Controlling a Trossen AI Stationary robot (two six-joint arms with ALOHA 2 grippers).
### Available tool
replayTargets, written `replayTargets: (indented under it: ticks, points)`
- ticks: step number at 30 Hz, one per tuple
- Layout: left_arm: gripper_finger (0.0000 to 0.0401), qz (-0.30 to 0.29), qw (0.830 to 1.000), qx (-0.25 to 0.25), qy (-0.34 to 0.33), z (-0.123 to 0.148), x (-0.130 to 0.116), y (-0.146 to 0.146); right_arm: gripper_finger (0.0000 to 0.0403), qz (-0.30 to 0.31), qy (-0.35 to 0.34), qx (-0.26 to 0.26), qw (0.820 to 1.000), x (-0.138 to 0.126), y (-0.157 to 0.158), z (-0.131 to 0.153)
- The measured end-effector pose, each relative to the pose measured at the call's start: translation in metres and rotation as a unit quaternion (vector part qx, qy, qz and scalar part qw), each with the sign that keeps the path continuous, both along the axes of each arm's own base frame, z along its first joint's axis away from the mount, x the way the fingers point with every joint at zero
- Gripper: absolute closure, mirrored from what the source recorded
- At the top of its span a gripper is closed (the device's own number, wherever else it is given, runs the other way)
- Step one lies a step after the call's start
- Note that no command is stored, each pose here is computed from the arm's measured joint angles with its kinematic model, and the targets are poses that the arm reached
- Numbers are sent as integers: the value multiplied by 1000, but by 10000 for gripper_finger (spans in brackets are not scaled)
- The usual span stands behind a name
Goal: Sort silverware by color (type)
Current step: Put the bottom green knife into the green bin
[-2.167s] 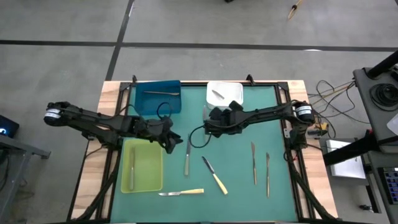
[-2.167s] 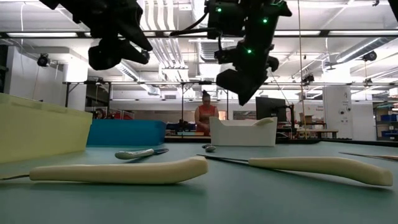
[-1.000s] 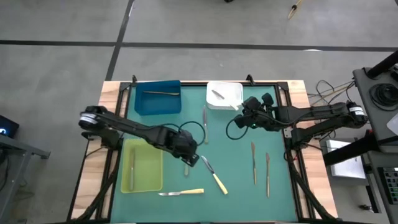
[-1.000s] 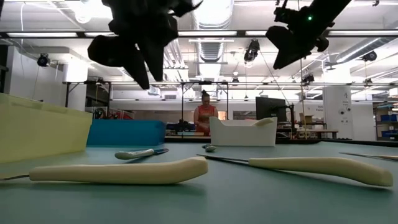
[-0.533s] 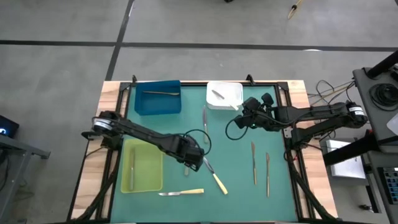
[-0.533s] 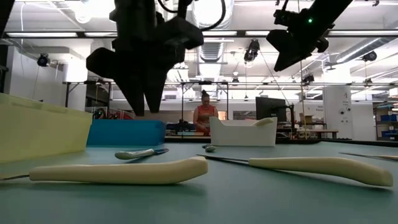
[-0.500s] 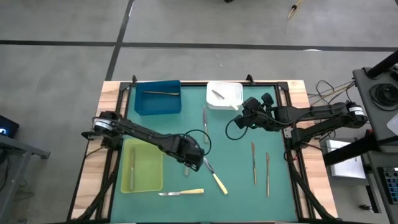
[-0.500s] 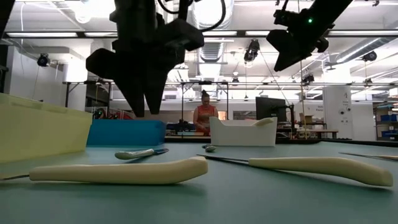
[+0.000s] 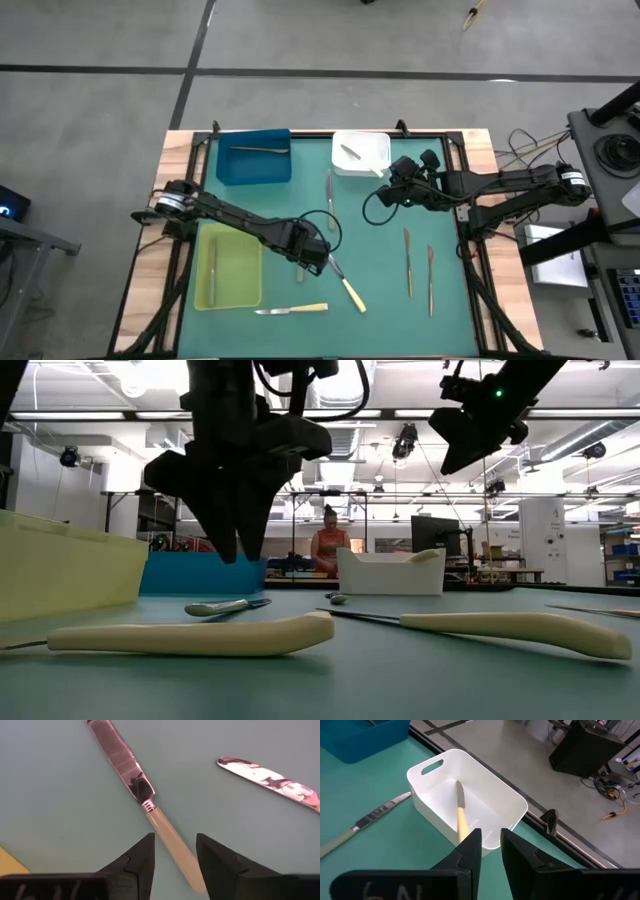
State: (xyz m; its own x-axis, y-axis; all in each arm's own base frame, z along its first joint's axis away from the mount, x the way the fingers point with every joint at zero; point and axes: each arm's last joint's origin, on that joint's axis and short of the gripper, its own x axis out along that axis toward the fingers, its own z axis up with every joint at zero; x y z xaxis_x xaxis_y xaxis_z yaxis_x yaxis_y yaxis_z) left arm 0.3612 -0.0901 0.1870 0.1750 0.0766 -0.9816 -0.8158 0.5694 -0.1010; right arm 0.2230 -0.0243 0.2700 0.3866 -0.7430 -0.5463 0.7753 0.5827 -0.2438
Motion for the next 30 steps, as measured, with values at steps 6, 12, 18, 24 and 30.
replayTargets:
  ticks: [6,12,18,24,30]
  points:
    - [234,4,1000,6,15,-13,3,0,339,0,1,0,1000,0,0,0]
    - [215,4,999,11,31,-26,6,1,339,1,2,-1,1000,0,0,0]
    - [217,8,999,28,27,-26,7,4,339,4,6,-3,1000,0,0,0]
    - [223,9,999,34,26,-27,7,6,339,4,7,-3,1000,0,0,-1]
    - [225,14,999,34,24,-31,6,6,339,6,13,-4,1000,-1,0,-3]
